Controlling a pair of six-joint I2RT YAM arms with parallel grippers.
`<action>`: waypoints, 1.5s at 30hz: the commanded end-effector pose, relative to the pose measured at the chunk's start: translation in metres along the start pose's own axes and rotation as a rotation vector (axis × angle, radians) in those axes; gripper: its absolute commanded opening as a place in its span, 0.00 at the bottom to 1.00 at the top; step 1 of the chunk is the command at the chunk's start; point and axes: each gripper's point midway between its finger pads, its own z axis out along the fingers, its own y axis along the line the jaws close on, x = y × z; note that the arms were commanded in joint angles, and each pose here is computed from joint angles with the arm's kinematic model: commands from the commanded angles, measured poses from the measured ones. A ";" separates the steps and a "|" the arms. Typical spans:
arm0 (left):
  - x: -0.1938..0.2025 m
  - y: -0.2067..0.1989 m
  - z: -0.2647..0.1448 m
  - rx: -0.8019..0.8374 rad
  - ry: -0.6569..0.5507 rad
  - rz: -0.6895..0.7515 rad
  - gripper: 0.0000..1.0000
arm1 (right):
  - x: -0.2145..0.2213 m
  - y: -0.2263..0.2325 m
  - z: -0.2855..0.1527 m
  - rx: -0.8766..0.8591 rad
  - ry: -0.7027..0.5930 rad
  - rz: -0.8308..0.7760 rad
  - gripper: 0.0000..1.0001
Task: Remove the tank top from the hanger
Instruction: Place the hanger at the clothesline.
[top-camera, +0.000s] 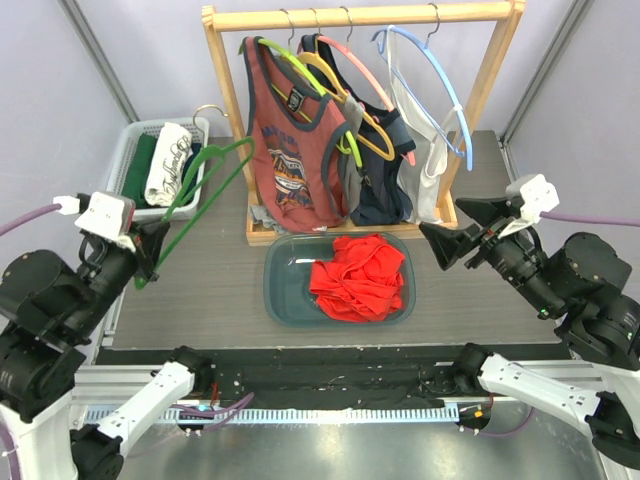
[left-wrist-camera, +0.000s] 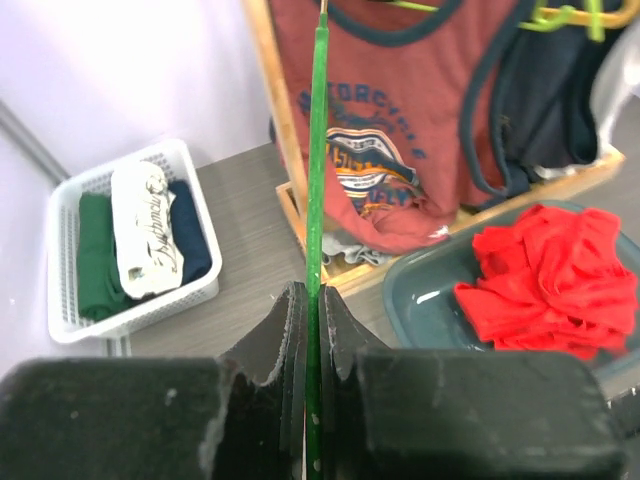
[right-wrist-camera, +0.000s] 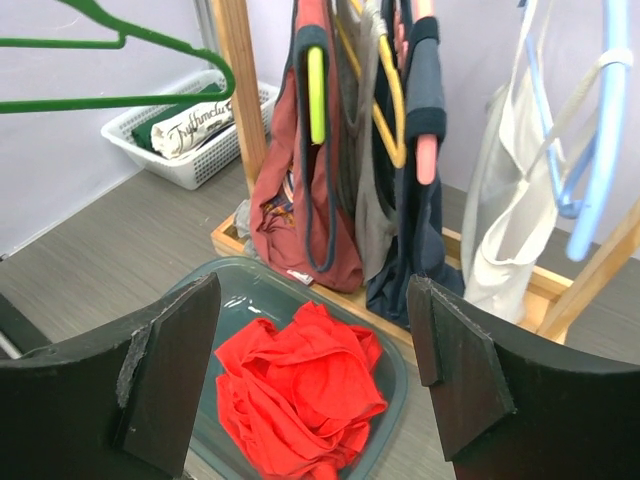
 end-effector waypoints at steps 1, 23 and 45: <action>-0.021 0.020 0.027 -0.129 -0.073 -0.075 0.00 | -0.015 0.010 0.004 -0.040 -0.032 0.061 0.82; -0.071 0.036 0.124 -0.225 -0.217 -0.197 0.00 | -0.003 0.031 0.013 -0.136 -0.008 0.078 0.79; -0.106 -0.021 0.213 -0.037 -0.196 -0.290 0.00 | -0.021 0.037 0.017 -0.163 -0.028 0.099 0.75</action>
